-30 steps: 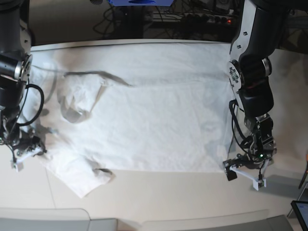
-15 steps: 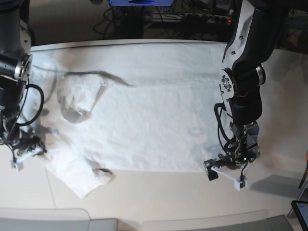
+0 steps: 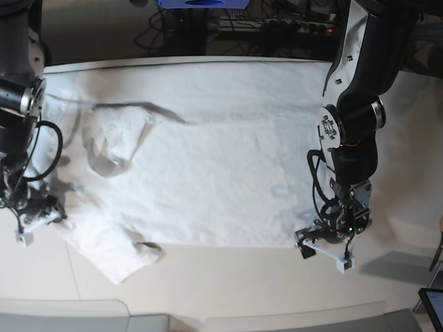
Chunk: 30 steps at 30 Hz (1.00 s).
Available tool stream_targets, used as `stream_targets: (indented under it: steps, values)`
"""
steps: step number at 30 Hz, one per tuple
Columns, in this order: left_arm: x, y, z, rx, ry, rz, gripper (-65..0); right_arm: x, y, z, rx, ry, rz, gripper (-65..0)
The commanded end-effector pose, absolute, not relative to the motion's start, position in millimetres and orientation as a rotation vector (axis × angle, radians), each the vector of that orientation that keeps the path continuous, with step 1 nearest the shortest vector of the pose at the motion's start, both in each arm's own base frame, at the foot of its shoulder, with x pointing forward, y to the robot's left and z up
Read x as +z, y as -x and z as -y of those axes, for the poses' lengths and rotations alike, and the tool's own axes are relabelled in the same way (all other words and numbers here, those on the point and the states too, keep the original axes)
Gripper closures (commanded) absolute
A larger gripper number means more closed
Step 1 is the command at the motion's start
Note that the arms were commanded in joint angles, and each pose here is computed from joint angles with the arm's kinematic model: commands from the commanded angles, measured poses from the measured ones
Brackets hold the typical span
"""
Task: Fold the T-shirt properly
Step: 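Lower both grippers and pinch the shirt hem at each corner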
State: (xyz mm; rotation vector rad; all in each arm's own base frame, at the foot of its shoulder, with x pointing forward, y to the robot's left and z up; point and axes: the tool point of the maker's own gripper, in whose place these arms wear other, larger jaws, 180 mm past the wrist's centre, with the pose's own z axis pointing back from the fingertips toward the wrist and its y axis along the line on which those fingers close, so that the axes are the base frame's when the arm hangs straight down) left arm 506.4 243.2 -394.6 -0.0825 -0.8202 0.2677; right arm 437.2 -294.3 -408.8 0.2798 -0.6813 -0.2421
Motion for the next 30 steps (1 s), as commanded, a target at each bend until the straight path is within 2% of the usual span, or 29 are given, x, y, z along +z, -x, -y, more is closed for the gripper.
stream_targets:
  steps: [1, 9, 10, 13, 19, 23, 30]
  values:
    - [-381.2, -515.6, -243.7, 0.267, 0.092, 0.839, -46.7, -385.8, -452.4, 303.2, -0.231, -0.273, 0.743, 0.0]
    - [-380.5, -515.3, -246.7, 0.262, 0.081, 0.84, -3.0, -385.6, -452.6, 303.3, -0.231, -0.273, 0.745, 0.0]
    - [-380.6, -514.7, -248.8, 0.263, 0.077, 0.841, 0.0, -384.7, -453.2, 304.5, -0.233, -0.271, 0.751, 0.0]
    - [-379.7, -512.9, -257.5, 0.266, 0.063, 0.837, 0.0, -382.6, -454.9, 305.2, -0.234, -0.27, 0.763, 0.0]
    - [-383.3, -504.7, -275.7, 0.217, 0.003, 0.818, 0.0, -361.3, -470.8, 311.9, -0.244, -0.258, 0.884, 0.0]
    - [-388.5, -497.3, -262.1, 0.058, -0.012, 0.787, 0.0, -357.0, -474.4, 311.5, -0.247, -0.261, 0.899, 0.0]
    - [-366.1, -482.2, -251.4, -0.023, -0.035, 0.783, 0.0, -345.9, -482.9, 310.7, -0.245, -0.266, 0.924, 0.0]
